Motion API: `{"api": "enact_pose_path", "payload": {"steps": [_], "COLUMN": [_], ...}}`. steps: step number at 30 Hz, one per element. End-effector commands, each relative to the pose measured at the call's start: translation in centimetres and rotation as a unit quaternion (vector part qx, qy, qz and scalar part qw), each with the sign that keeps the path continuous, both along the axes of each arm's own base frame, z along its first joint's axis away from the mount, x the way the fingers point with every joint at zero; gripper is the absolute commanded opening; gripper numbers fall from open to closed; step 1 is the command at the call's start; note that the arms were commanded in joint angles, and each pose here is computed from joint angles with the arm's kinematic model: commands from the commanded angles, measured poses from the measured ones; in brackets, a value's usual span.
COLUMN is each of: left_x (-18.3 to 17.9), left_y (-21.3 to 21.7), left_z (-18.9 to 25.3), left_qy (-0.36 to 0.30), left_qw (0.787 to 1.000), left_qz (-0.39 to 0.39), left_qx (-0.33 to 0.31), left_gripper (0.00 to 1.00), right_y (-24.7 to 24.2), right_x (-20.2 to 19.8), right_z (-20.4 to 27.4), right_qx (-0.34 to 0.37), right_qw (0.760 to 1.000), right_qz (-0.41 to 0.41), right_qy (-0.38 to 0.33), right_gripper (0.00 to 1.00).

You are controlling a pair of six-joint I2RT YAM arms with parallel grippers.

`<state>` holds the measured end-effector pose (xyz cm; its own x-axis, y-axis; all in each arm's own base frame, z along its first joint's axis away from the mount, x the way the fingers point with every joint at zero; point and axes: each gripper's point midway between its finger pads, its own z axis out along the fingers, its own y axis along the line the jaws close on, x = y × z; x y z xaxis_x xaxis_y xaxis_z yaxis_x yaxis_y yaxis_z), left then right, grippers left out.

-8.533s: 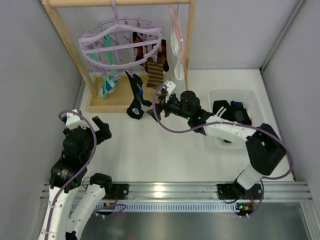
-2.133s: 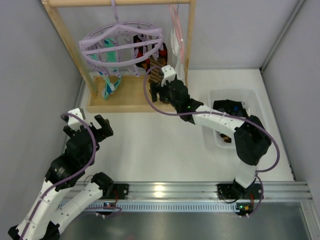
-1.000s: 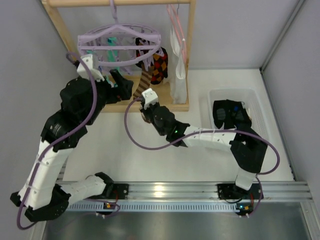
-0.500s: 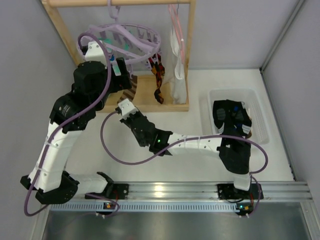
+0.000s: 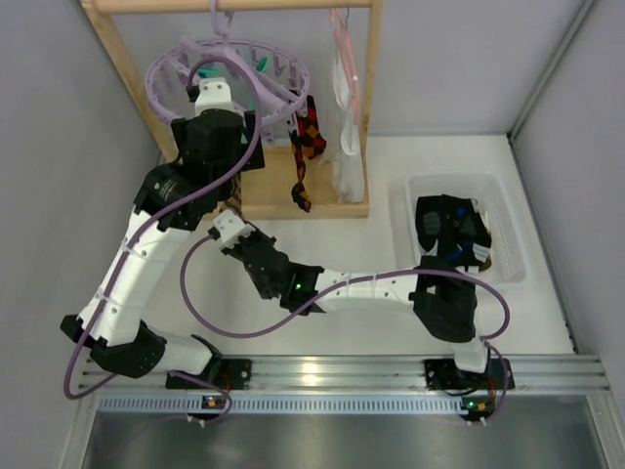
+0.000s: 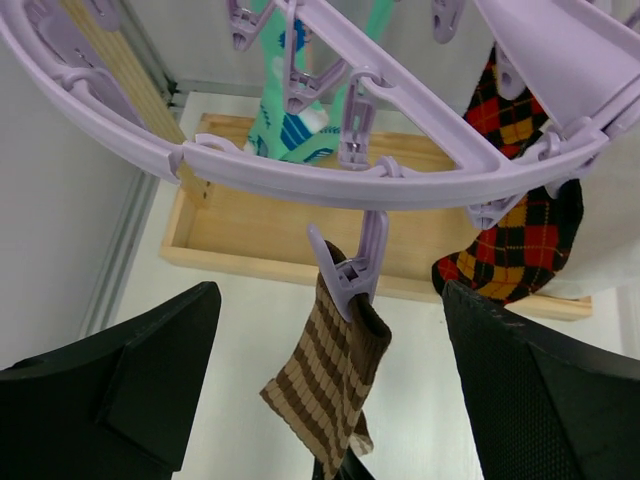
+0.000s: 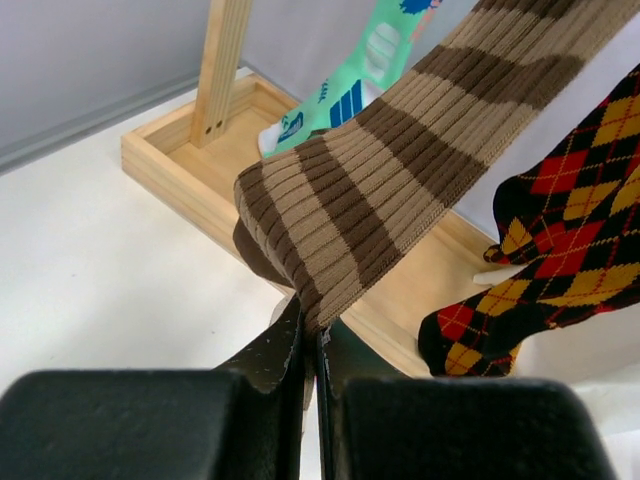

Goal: Remove the socks clipped to the hanger

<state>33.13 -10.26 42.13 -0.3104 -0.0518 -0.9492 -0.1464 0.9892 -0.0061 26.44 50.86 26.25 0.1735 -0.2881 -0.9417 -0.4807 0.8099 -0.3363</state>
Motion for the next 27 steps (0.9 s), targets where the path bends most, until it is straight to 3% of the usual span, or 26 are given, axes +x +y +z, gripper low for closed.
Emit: {"api": "enact_pose_path", "payload": {"steps": [1,10,17,21,24,27], "left_x": [0.1,1.1,1.8,2.2,2.6,3.0], "left_y": [1.5,1.8,1.8,1.8,2.0,1.6], "left_z": [1.4,0.1,-0.7,-0.5,-0.5,-0.4], "left_qy": [-0.021,-0.011,-0.005,-0.008,-0.01,-0.015], "left_qw": [0.999,0.997,0.995,0.994,0.992,0.993], "left_qz": [0.04,0.07,0.088,0.097,0.106,0.102], "left_qx": [0.015,0.035,0.047,0.051,0.063,0.06], "left_gripper": [0.95,0.8,0.76,0.65,0.64,0.51], "right_y": [0.9,1.4,1.7,1.7,1.6,1.5], "right_x": [-0.9,-1.1,-1.6,-1.7,-2.1,-2.4], "right_z": [1.9,2.0,1.6,1.7,1.5,1.7], "right_qx": [0.019,0.016,0.007,0.009,0.008,0.009], "right_qw": [1.0,1.0,1.0,1.0,1.0,0.999], "right_qz": [0.006,0.008,0.013,0.013,0.018,0.019], "right_qy": [-0.009,-0.016,-0.02,-0.022,-0.023,-0.025], "right_gripper": [0.0,0.0,0.0,0.0,0.0,0.0]}}
